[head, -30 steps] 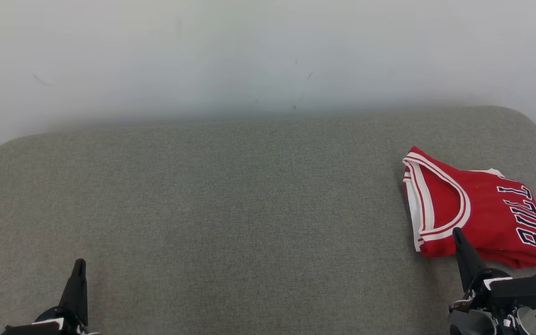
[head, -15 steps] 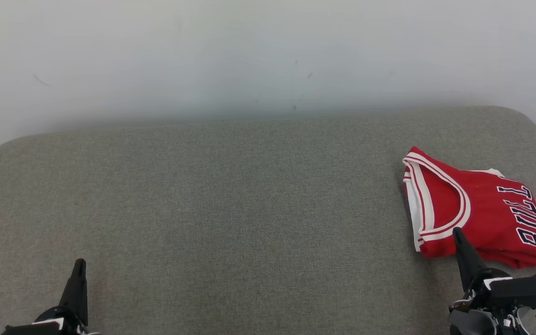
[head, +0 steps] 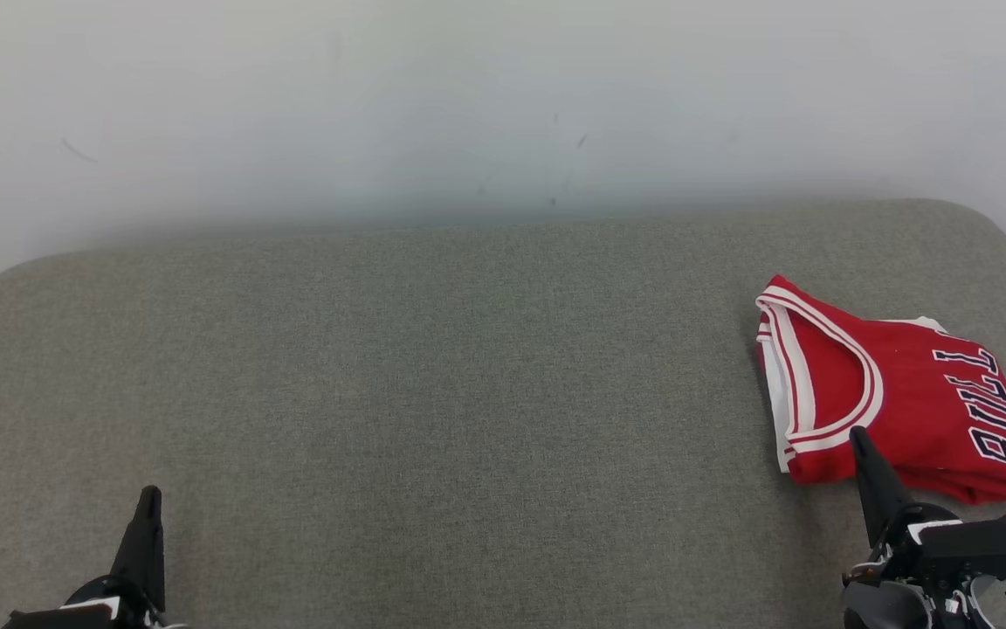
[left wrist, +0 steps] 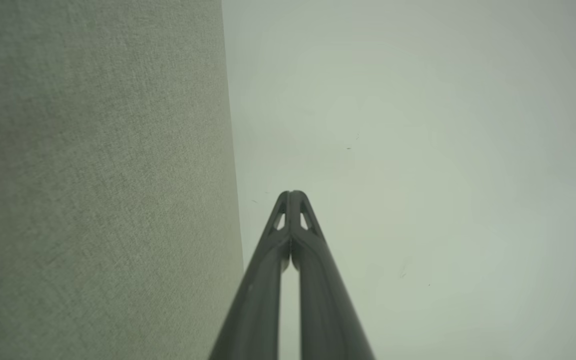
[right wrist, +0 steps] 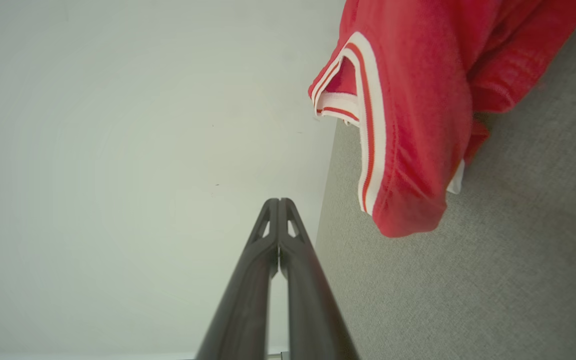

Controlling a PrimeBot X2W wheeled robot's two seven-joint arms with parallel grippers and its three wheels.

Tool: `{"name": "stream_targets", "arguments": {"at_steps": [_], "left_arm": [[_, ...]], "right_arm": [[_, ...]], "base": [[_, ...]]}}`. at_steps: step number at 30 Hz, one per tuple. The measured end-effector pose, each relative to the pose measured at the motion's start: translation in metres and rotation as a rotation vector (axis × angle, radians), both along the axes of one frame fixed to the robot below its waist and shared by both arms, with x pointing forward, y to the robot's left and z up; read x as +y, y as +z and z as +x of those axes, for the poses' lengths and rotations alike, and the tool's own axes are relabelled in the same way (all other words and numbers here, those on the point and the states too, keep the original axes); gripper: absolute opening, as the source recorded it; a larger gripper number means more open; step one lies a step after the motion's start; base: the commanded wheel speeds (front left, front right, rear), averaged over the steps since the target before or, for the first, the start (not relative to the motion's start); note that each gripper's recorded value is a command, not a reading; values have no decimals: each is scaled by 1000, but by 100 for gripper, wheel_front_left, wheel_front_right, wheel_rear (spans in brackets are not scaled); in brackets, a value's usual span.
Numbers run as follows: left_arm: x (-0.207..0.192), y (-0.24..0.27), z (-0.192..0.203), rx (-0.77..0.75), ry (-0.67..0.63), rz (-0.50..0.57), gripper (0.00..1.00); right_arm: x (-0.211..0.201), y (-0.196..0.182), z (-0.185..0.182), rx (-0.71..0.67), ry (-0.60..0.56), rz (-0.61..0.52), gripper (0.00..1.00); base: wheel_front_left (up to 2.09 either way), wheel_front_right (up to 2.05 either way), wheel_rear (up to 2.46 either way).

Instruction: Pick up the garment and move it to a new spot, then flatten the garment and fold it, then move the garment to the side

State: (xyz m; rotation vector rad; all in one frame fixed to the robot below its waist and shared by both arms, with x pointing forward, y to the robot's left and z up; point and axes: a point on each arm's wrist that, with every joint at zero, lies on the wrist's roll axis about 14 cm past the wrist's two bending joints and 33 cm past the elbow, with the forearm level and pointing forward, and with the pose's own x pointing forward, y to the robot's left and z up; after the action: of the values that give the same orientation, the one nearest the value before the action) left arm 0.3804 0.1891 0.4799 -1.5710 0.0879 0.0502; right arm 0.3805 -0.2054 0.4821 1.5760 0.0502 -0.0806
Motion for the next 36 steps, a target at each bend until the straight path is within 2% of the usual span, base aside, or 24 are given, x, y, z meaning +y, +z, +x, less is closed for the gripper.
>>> {"name": "stream_targets", "arguments": {"at_steps": [36], "left_arm": [[0,0,0,0,0,0,0]], "right_arm": [[0,0,0,-1,0,0,0]], "base": [[0,0,0]]}}
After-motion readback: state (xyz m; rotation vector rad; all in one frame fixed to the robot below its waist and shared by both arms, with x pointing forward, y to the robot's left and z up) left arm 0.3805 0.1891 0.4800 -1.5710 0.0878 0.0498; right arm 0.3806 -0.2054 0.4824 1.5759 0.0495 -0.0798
